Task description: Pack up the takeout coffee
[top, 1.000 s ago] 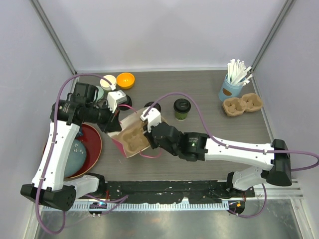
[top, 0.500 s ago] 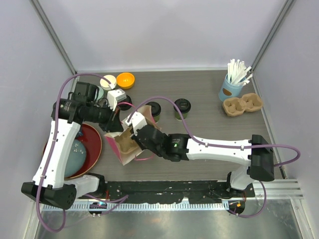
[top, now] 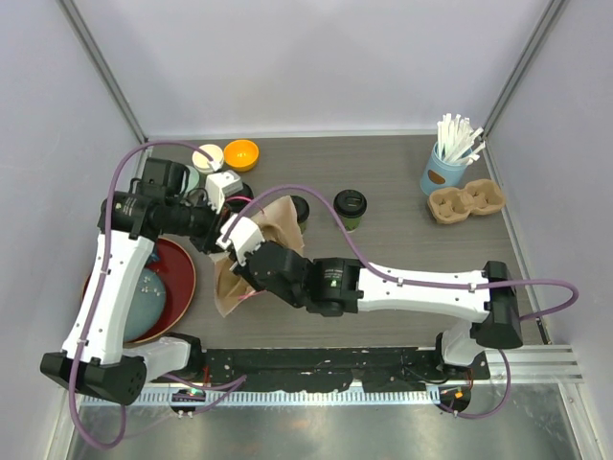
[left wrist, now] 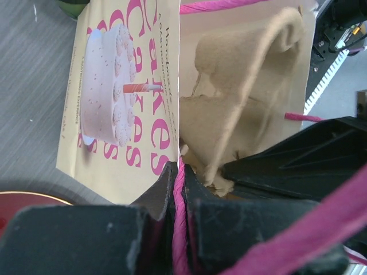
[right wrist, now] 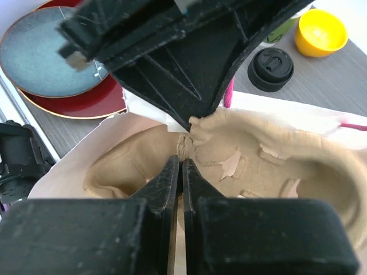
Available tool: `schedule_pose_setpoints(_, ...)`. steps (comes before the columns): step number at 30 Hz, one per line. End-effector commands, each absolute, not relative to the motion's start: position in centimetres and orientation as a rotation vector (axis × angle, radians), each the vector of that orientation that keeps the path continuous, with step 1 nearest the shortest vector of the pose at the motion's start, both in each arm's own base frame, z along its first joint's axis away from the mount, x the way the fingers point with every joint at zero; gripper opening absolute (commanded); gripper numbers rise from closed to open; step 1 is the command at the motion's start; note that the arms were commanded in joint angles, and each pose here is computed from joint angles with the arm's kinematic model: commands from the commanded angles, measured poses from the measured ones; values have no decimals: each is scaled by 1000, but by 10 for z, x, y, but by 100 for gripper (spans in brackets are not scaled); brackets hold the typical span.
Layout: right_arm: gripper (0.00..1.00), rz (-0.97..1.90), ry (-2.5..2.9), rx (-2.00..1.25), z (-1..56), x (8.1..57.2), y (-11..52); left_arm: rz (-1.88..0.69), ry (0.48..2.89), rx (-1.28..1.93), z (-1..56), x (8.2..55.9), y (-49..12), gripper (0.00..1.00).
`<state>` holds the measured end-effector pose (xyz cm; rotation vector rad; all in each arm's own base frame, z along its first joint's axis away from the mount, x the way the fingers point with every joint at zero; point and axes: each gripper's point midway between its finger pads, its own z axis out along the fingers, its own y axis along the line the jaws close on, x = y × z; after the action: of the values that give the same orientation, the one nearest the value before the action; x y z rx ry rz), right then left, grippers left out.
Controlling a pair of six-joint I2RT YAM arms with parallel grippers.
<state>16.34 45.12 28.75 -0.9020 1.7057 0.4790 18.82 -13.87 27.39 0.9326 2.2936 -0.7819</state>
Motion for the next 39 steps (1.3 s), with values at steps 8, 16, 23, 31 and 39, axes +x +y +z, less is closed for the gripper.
schedule_pose_setpoints(8,1,518,1850,-857,238,191,448,-1013,2341,969,286,132,-147,0)
schedule_pose_setpoints(16,1,494,1870,-1031,184,174,429,-863,2339,943,291,147,-137,0)
schedule_pose_setpoints(23,1,396,1931,-1084,160,172,406,-797,2399,894,269,162,-132,0)
schedule_pose_setpoints(31,1,346,2108,-1126,117,163,395,-772,2365,828,286,170,-133,0)
schedule_pose_setpoints(39,1,282,2299,-1057,119,161,390,-742,2383,768,285,177,-131,0)
